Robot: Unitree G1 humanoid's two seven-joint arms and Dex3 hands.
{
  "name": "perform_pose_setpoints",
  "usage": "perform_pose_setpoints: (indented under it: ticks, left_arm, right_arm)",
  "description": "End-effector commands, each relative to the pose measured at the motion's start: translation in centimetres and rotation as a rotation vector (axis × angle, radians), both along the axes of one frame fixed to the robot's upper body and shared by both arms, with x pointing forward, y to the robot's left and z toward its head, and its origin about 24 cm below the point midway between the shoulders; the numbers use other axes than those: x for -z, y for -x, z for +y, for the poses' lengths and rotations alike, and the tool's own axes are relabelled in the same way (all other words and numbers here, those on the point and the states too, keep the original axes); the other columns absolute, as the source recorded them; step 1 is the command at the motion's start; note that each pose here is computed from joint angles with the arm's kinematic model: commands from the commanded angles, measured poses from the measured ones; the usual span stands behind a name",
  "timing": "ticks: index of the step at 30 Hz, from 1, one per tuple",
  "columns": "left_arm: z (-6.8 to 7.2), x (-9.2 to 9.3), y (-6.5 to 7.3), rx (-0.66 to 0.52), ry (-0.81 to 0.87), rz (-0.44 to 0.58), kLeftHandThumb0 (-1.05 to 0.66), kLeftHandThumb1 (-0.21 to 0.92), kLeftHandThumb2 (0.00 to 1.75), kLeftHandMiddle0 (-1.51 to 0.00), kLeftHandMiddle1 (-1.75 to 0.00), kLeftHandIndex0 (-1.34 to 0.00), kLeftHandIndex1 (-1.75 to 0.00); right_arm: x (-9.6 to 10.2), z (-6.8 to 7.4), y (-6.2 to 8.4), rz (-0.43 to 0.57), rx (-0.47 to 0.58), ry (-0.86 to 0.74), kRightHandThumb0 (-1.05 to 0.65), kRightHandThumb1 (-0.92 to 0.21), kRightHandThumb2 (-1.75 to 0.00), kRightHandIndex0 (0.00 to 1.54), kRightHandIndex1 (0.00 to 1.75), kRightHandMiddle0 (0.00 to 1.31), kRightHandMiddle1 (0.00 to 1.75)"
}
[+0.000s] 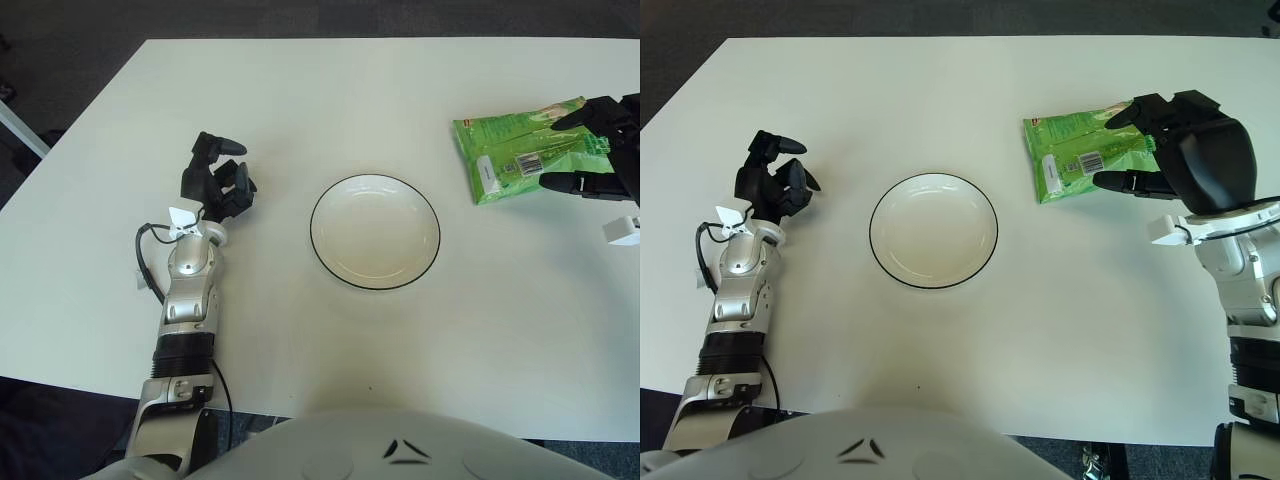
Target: Put the snack into the plate.
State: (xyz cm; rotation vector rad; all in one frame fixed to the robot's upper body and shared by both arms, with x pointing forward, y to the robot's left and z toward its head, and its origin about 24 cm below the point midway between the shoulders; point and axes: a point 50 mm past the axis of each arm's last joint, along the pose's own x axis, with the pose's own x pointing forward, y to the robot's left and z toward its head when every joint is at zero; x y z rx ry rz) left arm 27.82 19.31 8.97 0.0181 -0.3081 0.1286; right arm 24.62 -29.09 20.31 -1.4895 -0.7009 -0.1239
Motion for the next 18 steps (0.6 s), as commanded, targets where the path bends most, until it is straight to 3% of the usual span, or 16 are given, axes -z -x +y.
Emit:
perform_pose_setpoints:
  ticks: [1,18]
  left_arm:
    - [-0.1,4.3,1.5,-0.023,0.045,0.159,-0.39,0.65,0.88,-0.86,-1.75,-0.37,-1.75]
    - [-0.2,4.3,1.6,-0.028,0.037,0.156,-0.39,0.65,0.88,-0.86,-1.75,-0.37,-1.75]
  right_arm:
    - [-0.6,0.5,-0.2,0.036,-0.035,0.053,-0.65,-0.92,-0.25,0.29,0.01,0.31,0.15]
    - [-0.8,-0.5,-3.5,0.273,-0.006,0.043,-0.76,-0.92,-0.31,0.15,0.0,0.29,0.05]
